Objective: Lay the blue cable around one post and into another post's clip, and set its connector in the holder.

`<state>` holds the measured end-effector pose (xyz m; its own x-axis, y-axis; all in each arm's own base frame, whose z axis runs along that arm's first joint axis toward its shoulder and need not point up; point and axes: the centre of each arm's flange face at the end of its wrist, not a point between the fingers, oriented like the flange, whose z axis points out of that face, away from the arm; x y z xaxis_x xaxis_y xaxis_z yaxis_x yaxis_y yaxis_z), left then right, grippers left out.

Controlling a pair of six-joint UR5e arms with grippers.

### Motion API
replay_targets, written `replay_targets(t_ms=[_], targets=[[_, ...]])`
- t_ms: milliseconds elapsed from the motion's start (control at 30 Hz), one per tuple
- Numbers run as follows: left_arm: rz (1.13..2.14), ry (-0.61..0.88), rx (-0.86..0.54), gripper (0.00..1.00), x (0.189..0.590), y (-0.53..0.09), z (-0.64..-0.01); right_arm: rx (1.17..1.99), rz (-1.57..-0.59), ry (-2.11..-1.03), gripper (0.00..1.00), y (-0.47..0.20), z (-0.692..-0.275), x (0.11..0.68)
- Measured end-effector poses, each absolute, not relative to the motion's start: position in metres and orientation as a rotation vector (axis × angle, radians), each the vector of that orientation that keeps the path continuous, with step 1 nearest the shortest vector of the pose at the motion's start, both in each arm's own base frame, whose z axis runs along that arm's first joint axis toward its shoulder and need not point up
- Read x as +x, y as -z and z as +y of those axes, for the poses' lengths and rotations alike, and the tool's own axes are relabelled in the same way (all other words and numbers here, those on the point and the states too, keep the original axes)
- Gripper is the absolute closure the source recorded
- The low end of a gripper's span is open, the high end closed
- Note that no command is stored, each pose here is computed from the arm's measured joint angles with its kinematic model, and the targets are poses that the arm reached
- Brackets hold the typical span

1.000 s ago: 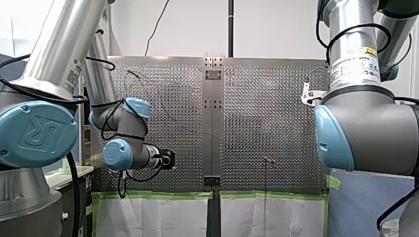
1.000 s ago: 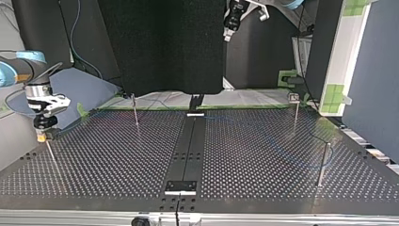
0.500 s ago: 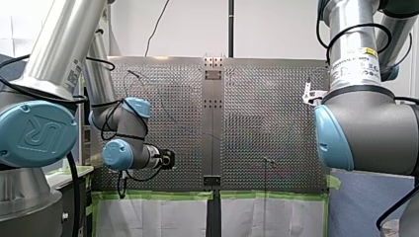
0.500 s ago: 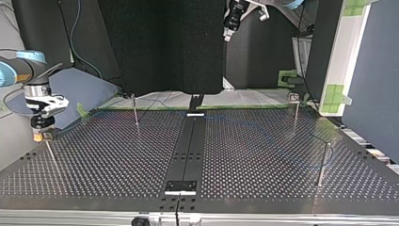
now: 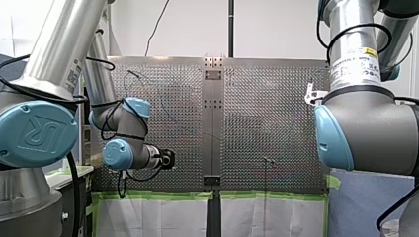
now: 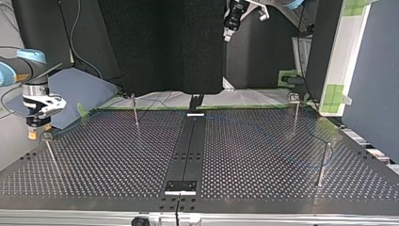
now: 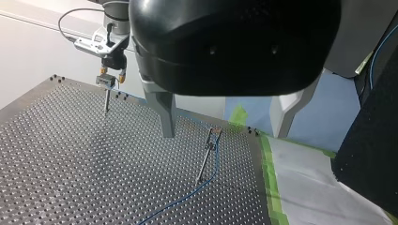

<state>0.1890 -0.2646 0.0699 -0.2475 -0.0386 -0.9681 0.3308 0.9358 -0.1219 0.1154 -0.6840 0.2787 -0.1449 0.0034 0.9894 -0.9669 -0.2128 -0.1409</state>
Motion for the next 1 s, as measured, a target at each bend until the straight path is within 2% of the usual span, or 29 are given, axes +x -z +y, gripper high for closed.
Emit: replay_targets(t_ms=[600,867,1000], targets=[[1.792,0.354,0.22,0.0,0.189,-0.07,-0.265,1.182,-1.363,-1.358,0.0,-0.262,-0.665,0.098],[1.791,0.364,0.23,0.0,0.186,-0.07,-0.267,1.087,-1.344,-1.369,0.0,-0.281,-0.642,0.107],[1.791,0.376,0.239,0.0,0.185,-0.07,-0.269,1.065,-1.316,-1.381,0.0,-0.29,-0.631,0.115]])
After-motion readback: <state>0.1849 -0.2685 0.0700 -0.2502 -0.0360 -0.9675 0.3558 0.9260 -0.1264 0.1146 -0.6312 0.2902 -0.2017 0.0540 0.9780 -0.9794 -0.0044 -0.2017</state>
